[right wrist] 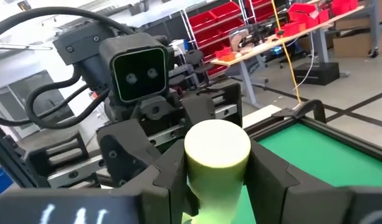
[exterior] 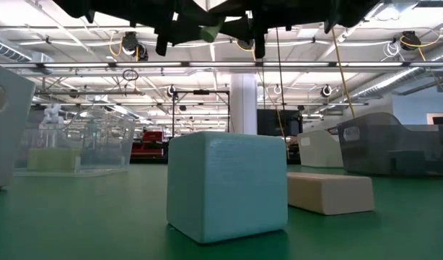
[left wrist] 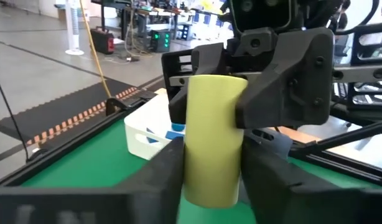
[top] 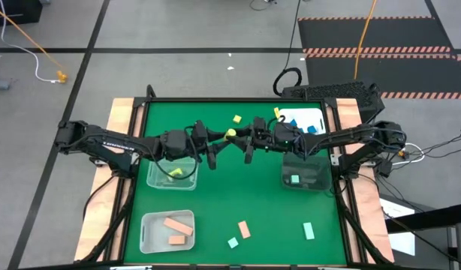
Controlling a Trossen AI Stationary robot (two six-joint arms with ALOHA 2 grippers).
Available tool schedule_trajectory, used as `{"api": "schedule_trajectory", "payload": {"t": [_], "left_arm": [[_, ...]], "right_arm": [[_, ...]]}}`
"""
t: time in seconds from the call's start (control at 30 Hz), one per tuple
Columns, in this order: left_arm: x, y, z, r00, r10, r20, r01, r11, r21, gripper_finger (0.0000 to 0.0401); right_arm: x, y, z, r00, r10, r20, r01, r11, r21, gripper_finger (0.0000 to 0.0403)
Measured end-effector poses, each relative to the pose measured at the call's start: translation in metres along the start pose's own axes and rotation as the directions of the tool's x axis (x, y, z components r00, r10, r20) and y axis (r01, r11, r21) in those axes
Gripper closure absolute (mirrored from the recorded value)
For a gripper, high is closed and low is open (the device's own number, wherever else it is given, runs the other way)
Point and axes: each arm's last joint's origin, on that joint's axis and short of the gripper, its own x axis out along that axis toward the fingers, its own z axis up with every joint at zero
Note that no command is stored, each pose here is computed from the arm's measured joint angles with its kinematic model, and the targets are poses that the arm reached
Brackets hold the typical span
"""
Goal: Sort & place blocks by color
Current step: Put the green block into the transparent bin
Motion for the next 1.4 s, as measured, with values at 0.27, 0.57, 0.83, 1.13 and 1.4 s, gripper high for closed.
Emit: {"api": "schedule_trajectory", "payload": {"t": [0.27,0.57,0.83,1.13,1.4], "left_arm": [[0.002,0.006,0.001,1.000,-0.019,-0.010,0.019,0.999,-0.027,0.0281],[0.002,0.007,0.000,1.000,-0.018,-0.016,0.018,0.999,-0.035,0.0281],[0.002,0.015,-0.011,0.991,0.034,-0.131,-0.055,0.986,-0.158,0.0281],[-0.023,0.034,-0.026,0.885,0.096,-0.455,-0.227,0.943,-0.243,0.0281],[-0.086,0.034,-0.022,0.696,-0.023,-0.717,-0.311,0.891,-0.331,0.0281]], "right_arm": [[0.000,0.000,0.000,1.000,-0.004,-0.002,0.004,1.000,0.000,0.0288],[-0.006,-0.011,0.014,0.999,-0.039,0.010,0.040,0.999,-0.028,0.0137],[-0.027,-0.038,0.038,0.968,-0.249,-0.012,0.246,0.964,-0.101,0.0102],[-0.023,-0.077,0.004,0.828,-0.508,-0.237,0.527,0.850,0.021,0.0128],[0.003,-0.088,-0.024,0.833,-0.513,-0.208,0.538,0.839,0.082,0.0145]]}}
